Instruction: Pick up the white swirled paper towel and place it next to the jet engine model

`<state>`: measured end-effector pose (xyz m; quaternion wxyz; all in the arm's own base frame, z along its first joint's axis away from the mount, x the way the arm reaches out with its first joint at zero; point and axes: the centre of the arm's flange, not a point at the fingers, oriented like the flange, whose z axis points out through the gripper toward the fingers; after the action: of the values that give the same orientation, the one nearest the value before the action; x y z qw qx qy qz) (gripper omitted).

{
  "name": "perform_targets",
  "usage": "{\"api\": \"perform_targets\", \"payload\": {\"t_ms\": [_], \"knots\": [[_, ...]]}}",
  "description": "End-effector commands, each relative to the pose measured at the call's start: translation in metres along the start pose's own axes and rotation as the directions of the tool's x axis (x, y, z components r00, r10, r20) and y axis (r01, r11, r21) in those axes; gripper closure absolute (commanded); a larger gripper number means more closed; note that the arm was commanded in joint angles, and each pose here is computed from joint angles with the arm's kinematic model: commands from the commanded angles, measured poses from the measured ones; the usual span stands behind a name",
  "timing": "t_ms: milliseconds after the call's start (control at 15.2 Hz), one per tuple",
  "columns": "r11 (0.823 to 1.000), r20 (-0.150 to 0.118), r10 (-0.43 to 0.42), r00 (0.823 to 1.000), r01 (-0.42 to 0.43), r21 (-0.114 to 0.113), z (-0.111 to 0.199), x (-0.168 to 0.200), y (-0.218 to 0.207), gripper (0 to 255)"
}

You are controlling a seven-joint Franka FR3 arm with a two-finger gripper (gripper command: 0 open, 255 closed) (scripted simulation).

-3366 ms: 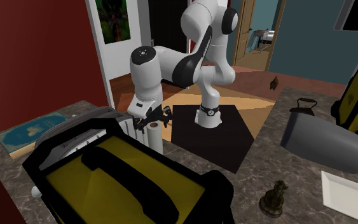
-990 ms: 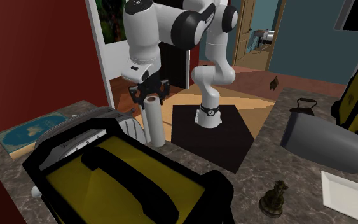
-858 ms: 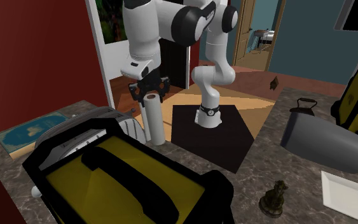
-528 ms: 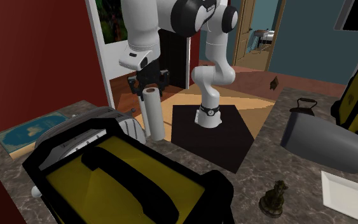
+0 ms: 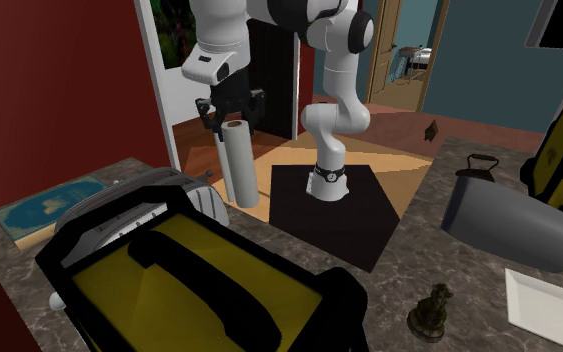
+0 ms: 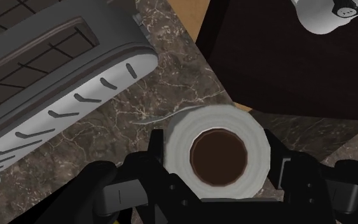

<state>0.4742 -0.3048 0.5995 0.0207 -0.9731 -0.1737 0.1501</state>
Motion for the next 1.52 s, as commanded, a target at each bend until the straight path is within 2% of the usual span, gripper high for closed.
{"api": "perform_targets", "payload": {"t_ms": [0,990,1452], "knots": [[1.0,0.0,0.0,1.0,0.0,0.0,-0.01,-0.003,-0.003,255],[1.0,0.0,0.0,1.0,0.0,0.0,-0.084,-0.025,-0.01,255],[1.0,0.0,0.0,1.0,0.0,0.0,-0.078,-0.015,-0.101,255]]}}
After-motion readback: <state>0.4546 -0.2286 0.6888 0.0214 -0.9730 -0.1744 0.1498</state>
